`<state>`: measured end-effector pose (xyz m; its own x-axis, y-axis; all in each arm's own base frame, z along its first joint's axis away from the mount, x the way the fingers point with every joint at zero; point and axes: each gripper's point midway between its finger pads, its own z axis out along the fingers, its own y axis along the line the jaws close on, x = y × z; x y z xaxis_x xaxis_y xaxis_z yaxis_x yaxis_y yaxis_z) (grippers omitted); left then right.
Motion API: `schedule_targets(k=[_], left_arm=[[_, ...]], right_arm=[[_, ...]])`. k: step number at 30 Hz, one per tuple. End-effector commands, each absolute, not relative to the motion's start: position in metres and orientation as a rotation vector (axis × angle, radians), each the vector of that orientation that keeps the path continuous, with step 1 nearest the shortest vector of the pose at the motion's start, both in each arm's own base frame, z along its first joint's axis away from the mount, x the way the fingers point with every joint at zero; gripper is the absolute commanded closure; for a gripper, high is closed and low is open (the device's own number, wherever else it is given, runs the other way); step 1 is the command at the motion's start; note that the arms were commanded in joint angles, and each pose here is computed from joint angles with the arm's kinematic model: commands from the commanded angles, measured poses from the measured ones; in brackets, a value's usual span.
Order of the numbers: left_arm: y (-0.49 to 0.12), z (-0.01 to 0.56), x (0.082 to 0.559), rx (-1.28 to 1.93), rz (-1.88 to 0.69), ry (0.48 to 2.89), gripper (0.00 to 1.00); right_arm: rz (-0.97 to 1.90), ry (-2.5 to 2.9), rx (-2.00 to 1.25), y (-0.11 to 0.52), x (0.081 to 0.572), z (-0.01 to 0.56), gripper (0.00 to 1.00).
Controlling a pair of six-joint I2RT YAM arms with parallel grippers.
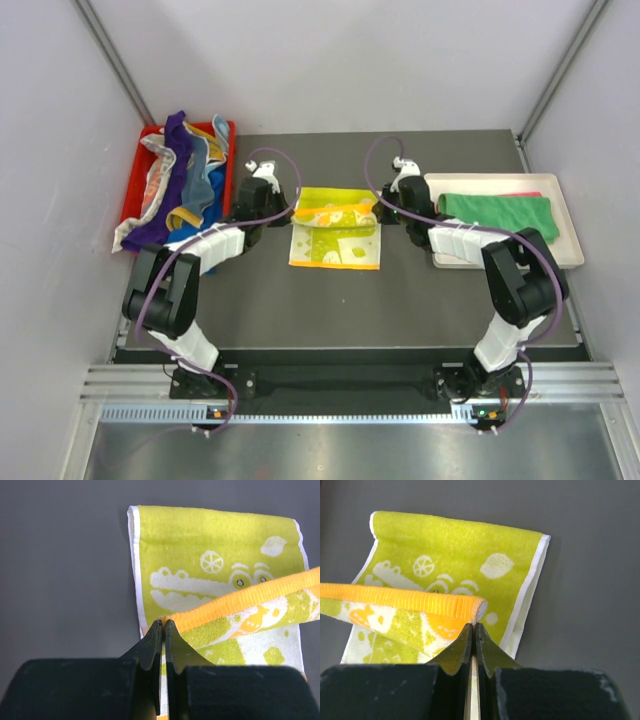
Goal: Fold and stack the towels
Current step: Fold the towel
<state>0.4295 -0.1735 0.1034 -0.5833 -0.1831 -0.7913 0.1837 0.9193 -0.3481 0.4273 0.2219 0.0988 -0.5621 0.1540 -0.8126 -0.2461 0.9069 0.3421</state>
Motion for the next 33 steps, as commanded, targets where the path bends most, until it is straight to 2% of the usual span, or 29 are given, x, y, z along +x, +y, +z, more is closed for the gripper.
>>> schedule_targets(k=[1, 33], left_arm=[[-0.177, 0.132, 0.433, 0.004, -0.514, 2.039, 1.00], [-0.178, 0.112, 0.393, 0.017, -0.482, 2.102, 1.00]], right_arm=[[0.533, 1.994, -0.038, 0.222, 0.432, 0.133, 1.00], [0.565, 2.015, -0.039, 0.218, 0.387, 0.110, 1.00]])
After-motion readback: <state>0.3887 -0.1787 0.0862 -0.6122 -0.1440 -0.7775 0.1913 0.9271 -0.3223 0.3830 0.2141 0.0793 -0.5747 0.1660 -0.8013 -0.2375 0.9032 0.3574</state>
